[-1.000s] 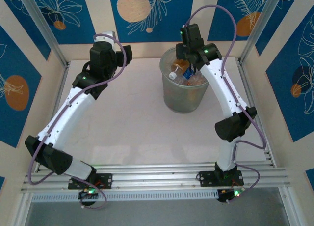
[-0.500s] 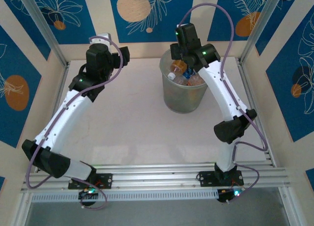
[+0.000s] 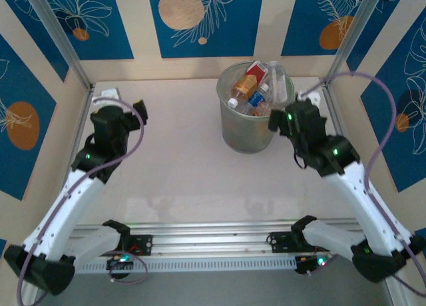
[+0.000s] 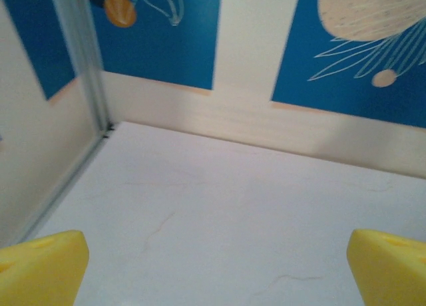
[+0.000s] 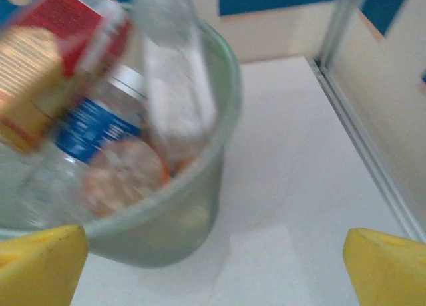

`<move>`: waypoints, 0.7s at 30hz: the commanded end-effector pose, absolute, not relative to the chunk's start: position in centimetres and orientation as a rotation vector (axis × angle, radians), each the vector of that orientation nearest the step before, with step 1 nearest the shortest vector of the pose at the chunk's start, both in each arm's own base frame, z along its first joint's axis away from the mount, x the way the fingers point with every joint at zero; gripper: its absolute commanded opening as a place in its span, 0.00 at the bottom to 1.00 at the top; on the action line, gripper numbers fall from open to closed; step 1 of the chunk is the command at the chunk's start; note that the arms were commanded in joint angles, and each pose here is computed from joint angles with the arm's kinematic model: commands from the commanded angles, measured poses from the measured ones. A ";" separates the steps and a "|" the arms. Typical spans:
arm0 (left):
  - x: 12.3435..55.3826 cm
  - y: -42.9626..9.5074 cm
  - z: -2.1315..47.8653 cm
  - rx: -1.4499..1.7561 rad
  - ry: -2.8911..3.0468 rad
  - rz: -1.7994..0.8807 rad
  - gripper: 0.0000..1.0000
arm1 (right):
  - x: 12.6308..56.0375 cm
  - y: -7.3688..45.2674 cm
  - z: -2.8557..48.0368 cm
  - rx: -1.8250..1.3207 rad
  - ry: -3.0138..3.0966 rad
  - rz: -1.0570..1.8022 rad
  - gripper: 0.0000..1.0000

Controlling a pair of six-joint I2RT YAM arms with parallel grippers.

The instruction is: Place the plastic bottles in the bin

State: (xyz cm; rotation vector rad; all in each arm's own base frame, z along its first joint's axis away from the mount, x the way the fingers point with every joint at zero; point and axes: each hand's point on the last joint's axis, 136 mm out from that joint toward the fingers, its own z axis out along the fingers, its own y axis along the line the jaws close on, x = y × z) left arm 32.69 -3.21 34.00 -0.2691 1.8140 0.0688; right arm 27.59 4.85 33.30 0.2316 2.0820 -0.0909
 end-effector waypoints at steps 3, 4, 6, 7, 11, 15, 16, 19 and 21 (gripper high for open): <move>29.7 0.5 30.2 -0.303 1.754 0.238 0.99 | 24.3 0.7 26.6 0.460 2.068 -0.182 0.99; 29.5 0.6 29.2 -0.290 1.750 0.250 0.99 | 24.2 0.4 25.7 0.460 2.063 -0.198 0.99; 29.3 0.9 27.1 -0.275 1.725 0.271 1.00 | 24.6 0.0 24.0 0.431 2.042 -0.238 0.99; 29.3 0.9 26.2 -0.264 1.717 0.274 1.00 | 25.0 0.0 23.4 0.408 2.034 -0.258 0.99; 30.0 0.8 22.4 -0.229 1.699 0.288 0.99 | 27.5 0.3 21.3 0.262 1.976 -0.327 0.99; 30.9 1.2 19.0 -0.212 1.739 0.285 1.00 | 29.5 0.0 19.4 0.215 1.937 -0.255 0.99; 31.1 1.3 18.5 -0.207 1.746 0.278 0.99 | 29.9 -0.2 18.9 0.214 1.925 -0.229 0.99; 31.8 1.0 17.3 -0.160 1.758 0.256 1.00 | 30.7 -0.5 17.8 0.208 1.882 -0.149 0.99; 32.2 1.1 16.4 -0.136 1.771 0.260 1.00 | 31.1 -0.6 17.1 0.201 1.866 -0.112 0.99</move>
